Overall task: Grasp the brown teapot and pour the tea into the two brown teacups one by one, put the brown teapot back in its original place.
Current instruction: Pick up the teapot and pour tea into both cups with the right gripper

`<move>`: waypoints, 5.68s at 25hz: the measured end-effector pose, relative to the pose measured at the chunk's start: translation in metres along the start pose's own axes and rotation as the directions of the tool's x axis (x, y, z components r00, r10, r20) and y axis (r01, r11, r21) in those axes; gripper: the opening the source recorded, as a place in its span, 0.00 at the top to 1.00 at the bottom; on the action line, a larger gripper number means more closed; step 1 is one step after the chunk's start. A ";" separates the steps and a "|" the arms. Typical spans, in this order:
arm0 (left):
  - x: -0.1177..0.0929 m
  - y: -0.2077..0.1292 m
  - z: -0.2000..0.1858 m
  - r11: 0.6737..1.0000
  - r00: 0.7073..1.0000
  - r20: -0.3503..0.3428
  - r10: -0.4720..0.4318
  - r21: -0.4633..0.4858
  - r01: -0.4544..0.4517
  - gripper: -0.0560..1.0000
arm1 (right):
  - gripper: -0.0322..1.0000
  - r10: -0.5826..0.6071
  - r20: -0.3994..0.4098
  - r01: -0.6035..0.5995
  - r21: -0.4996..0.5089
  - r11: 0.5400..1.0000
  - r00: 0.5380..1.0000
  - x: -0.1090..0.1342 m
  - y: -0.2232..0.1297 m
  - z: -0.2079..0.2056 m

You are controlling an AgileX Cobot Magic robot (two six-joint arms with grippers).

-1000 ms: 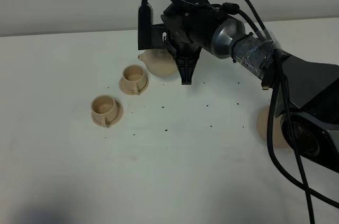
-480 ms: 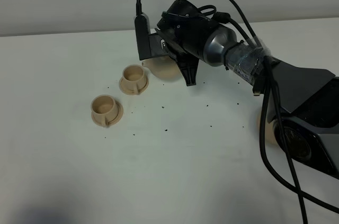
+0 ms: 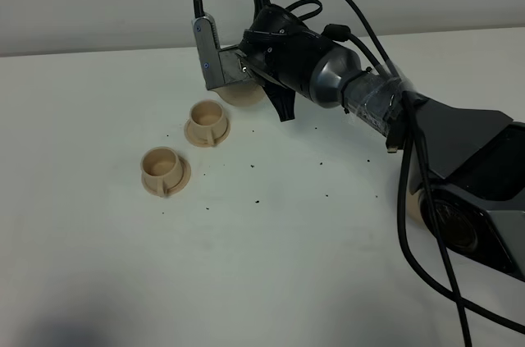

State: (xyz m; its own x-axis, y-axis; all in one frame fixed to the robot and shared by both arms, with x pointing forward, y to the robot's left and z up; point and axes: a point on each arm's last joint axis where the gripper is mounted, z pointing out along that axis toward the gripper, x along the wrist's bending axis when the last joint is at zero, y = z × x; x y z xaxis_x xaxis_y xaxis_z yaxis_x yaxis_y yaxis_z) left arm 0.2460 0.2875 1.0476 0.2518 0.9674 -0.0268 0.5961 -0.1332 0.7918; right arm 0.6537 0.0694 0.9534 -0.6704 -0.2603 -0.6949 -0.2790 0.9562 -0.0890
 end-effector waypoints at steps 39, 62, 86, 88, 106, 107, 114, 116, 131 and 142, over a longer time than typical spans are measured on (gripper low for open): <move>0.000 0.000 0.000 1.000 1.000 0.000 0.000 0.000 0.000 0.73 | 0.86 -0.212 0.066 0.213 -0.002 0.977 0.975 -0.001 0.003 0.007; 0.000 0.000 0.000 1.000 1.000 0.000 0.000 0.000 0.000 0.73 | 0.86 -0.349 0.123 0.348 0.023 0.937 0.929 -0.006 0.003 0.007; 0.000 0.000 0.000 1.000 1.000 0.000 0.000 0.000 0.000 0.73 | 0.86 -0.438 0.172 0.427 0.096 0.899 0.882 -0.013 0.000 0.006; 0.000 0.000 0.000 1.000 1.000 0.000 0.000 0.000 0.000 0.73 | 0.86 -0.443 0.172 0.432 0.099 0.896 0.880 -0.013 0.000 0.006; 0.000 0.000 0.000 1.000 1.000 0.000 0.000 0.000 0.000 0.73 | 0.86 -0.496 0.218 0.489 0.090 0.868 0.840 -0.015 0.008 0.004; 0.000 0.000 0.000 1.000 1.000 0.000 0.000 0.000 0.000 0.73 | 0.86 -0.496 0.224 0.490 0.088 0.867 0.839 -0.015 0.009 0.003; 0.000 0.000 0.000 1.000 1.000 0.000 0.000 0.000 0.000 0.73 | 0.86 -0.516 0.245 0.512 0.083 0.855 0.821 -0.016 0.011 0.003; 0.000 0.000 0.000 1.000 1.000 0.000 0.000 0.000 0.000 0.73 | 0.86 -0.523 0.251 0.521 0.083 0.850 0.814 -0.017 0.011 0.002; 0.000 0.000 0.000 1.000 1.000 0.000 0.000 0.000 0.000 0.73 | 0.86 -0.561 0.274 0.560 0.088 0.823 0.781 -0.018 0.013 0.002; 0.000 0.000 0.000 1.000 1.000 0.000 0.000 0.000 0.000 0.73 | 0.86 -0.588 0.300 0.589 0.100 0.802 0.751 -0.021 0.015 0.001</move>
State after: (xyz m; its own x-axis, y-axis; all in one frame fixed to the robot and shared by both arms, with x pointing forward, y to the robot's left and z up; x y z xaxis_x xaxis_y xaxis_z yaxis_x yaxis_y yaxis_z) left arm 0.2460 0.2875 1.0476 0.2518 0.9674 -0.0268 0.5961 -0.1332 0.7918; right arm 0.6640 0.0891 0.9656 -0.1325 -0.7177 -0.6836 -0.5496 0.6272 -0.5519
